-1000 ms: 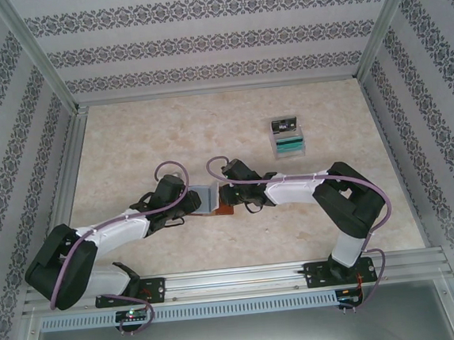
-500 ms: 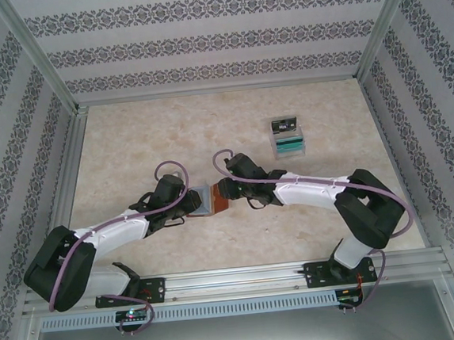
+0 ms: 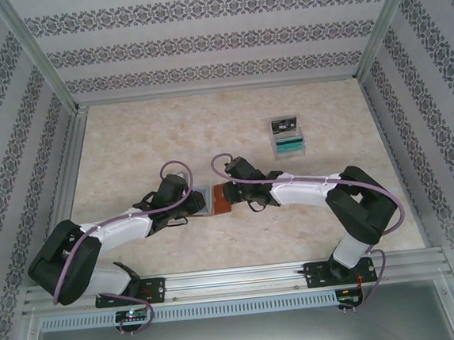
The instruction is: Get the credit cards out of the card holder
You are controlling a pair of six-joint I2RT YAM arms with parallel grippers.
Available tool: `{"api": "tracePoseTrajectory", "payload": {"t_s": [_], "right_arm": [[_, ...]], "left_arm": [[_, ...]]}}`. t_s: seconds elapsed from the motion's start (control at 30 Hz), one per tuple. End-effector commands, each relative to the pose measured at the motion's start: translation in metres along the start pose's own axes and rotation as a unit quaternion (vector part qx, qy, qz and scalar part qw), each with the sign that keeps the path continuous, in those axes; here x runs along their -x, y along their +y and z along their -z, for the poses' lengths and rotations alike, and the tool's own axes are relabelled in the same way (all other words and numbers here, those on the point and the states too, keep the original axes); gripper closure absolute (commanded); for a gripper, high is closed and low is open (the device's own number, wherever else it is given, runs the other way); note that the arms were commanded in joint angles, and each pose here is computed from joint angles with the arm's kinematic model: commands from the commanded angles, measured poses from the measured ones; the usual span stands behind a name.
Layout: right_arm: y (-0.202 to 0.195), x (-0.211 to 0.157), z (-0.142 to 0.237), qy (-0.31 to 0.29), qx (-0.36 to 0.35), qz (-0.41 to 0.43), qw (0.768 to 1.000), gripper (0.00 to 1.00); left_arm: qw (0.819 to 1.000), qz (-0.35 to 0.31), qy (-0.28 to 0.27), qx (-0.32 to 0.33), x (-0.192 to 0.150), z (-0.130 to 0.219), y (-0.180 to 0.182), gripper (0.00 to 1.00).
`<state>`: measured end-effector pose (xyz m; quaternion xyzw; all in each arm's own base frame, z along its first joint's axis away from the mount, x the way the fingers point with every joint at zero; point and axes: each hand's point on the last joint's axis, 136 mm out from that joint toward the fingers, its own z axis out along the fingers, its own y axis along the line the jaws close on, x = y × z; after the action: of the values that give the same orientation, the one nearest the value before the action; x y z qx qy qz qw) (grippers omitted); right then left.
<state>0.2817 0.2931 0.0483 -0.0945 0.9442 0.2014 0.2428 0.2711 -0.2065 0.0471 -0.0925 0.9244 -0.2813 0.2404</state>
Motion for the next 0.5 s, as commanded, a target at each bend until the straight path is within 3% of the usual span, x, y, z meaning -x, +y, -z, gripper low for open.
{"api": "tracePoseTrajectory", "payload": {"t_s": [0.0,0.27,0.47], "right_arm": [[0.003,-0.006,-0.005,0.005,0.007,-0.003,1.0,0.79],[0.005,-0.003,-0.004,0.002,0.014,-0.011,1.0,0.79],[0.003,0.009,0.013,-0.024,0.015,-0.024,0.999,0.67]], "left_arm": [[0.998,-0.028,-0.002,-0.049,0.002,-0.005,-0.032,0.76],[0.998,-0.045,0.023,-0.047,-0.015,-0.02,-0.044,0.8],[0.998,-0.046,0.021,-0.032,-0.017,-0.019,-0.037,0.81]]}}
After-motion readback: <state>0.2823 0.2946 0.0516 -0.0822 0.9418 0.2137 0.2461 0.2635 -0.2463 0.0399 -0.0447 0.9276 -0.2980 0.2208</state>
